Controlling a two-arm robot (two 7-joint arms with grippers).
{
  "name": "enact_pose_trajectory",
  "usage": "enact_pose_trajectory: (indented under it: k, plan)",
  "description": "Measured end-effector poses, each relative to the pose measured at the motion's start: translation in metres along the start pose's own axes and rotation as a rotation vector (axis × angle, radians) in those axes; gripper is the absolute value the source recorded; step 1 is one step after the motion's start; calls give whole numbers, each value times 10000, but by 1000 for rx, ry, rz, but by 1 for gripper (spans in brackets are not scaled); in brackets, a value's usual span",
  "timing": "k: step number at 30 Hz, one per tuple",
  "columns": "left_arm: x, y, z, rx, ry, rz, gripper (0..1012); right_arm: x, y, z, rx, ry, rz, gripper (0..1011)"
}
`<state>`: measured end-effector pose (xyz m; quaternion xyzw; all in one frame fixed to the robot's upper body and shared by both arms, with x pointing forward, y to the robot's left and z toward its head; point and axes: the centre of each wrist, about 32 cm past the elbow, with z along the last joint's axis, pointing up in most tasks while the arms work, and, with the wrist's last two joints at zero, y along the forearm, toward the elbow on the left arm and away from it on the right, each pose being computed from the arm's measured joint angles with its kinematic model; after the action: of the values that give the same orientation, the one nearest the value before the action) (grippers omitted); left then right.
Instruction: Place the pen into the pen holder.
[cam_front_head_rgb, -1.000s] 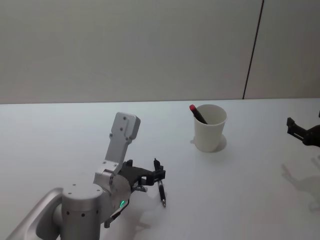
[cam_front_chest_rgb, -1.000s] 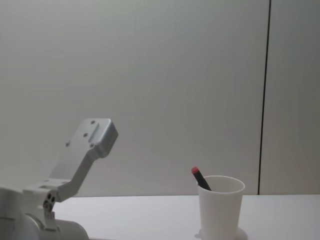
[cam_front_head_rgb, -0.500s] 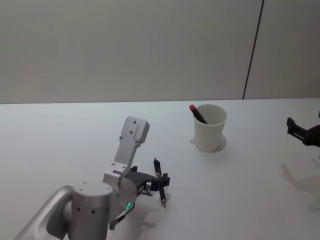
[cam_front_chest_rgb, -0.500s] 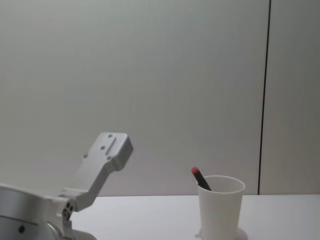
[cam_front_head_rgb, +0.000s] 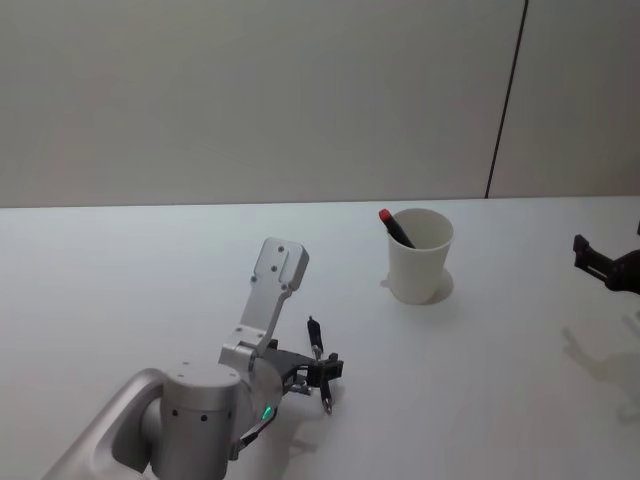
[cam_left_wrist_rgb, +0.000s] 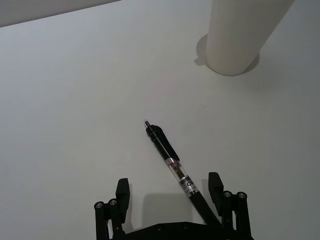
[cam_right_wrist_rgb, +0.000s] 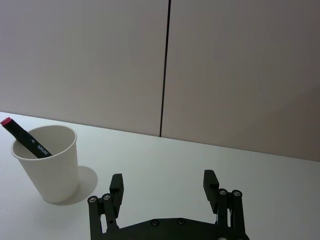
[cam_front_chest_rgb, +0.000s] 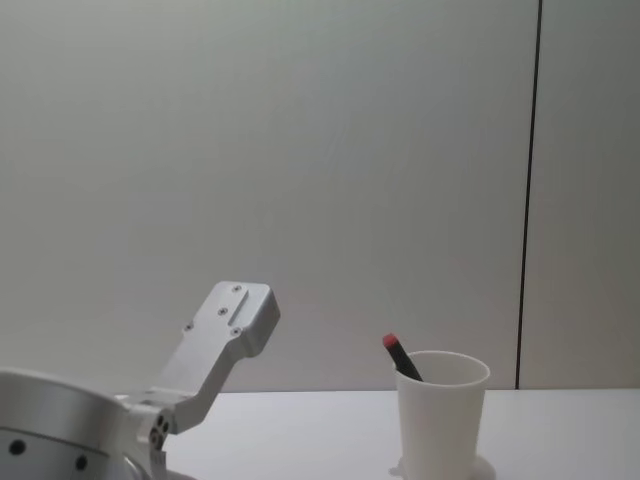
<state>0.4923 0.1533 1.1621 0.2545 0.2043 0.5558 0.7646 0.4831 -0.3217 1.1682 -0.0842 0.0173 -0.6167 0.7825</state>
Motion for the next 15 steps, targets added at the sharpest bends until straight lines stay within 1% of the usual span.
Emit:
enact_pose_trajectory:
  k: [5,15]
  plan:
    - [-12,-24,17,8,3,8,1000,0,0,0,0,0,0,1001]
    - [-16,-62,84,21,9,17,999,0,0,0,0,0,0,1002]
